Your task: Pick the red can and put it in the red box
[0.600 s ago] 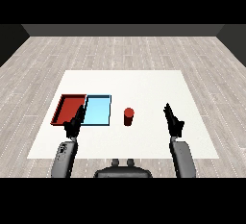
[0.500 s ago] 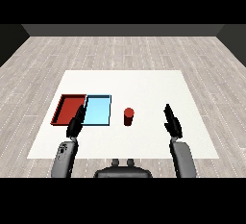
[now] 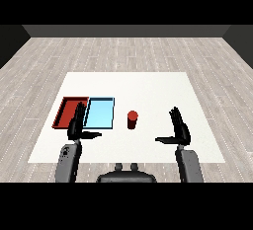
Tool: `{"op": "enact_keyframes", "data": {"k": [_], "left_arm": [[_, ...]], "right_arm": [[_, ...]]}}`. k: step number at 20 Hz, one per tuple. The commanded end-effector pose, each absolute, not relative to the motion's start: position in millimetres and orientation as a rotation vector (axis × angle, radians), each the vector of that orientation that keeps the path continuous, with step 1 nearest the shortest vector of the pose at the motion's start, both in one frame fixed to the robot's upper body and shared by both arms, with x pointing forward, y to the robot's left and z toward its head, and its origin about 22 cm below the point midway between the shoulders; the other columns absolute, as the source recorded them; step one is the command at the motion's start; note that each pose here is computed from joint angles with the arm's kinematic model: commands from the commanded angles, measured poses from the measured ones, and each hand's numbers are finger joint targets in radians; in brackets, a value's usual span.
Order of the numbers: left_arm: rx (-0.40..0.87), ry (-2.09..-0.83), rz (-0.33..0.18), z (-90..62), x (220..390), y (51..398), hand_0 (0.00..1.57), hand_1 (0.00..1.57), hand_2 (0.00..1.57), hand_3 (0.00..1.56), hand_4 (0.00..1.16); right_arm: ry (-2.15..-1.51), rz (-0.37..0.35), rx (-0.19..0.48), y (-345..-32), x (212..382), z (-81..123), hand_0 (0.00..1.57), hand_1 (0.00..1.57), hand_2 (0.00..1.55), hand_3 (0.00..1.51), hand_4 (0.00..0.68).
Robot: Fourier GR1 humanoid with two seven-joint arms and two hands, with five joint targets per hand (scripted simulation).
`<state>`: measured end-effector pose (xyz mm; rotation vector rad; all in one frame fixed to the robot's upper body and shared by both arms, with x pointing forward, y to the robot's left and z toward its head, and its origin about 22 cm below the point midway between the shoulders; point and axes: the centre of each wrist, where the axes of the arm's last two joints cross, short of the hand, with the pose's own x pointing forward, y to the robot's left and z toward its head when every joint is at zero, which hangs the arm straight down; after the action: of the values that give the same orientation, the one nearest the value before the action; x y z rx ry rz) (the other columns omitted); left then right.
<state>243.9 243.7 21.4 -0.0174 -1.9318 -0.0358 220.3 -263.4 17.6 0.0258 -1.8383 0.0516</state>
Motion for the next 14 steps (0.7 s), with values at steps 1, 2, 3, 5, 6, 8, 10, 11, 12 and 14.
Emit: {"op": "enact_keyframes", "data": {"k": [1,2,3,5,6,8,10,11,12,14], "left_arm": [[-0.036,-2.060,-0.004,17.5,232.2,242.5,0.00,0.00,0.00,0.00,0.00],[-0.033,-2.055,-0.019,18.8,234.9,236.8,0.00,0.00,0.00,0.00,0.00],[-0.045,-2.055,-0.013,20.9,249.3,248.8,0.00,0.00,0.00,0.00,0.00],[-0.057,-2.052,0.004,15.3,234.4,254.3,0.00,0.00,0.00,0.00,0.00],[-0.054,-2.039,-0.001,9.8,236.6,246.9,0.00,0.00,0.00,0.00,0.00],[-0.066,-2.040,0.006,10.0,251.0,258.7,0.00,0.00,0.00,0.00,0.00],[-0.058,-2.051,0.009,-9.6,235.2,256.6,0.00,0.00,0.00,0.00,0.00],[-0.062,-2.067,-0.014,-1.8,242.6,232.1,0.00,0.00,0.00,0.00,0.00],[-0.057,-2.067,0.006,-5.5,233.3,260.7,0.00,0.00,0.00,0.00,0.00],[-0.088,-2.050,0.001,19.2,228.4,257.9,0.00,0.00,0.00,0.00,0.00]], "right_arm": [[-1.916,0.040,0.062,-280.0,211.3,11.3,0.00,0.00,0.00,0.00,0.000],[-1.934,0.066,0.081,-273.9,213.8,18.3,0.00,0.00,0.00,0.00,0.000],[-1.931,0.084,0.070,-270.3,194.9,16.6,0.00,0.00,0.00,0.00,0.000],[-1.934,0.067,0.081,-277.2,203.5,7.0,0.00,0.00,0.00,0.00,0.000],[-1.914,0.067,0.067,-290.2,207.5,18.2,0.00,0.00,0.00,0.00,0.000],[-1.932,0.056,0.085,-288.3,207.3,5.3,0.00,0.00,0.00,0.00,0.000],[-1.925,0.061,0.093,-277.0,209.3,8.7,0.00,0.00,0.00,0.00,0.000],[-1.928,0.059,0.072,-280.5,195.8,4.7,0.00,0.00,0.00,0.00,0.000],[-1.921,0.067,0.086,-259.1,191.0,12.9,0.00,0.00,0.00,0.00,0.000],[-1.898,0.039,0.111,-251.4,194.3,13.9,0.00,0.00,0.00,0.00,0.000]]}}
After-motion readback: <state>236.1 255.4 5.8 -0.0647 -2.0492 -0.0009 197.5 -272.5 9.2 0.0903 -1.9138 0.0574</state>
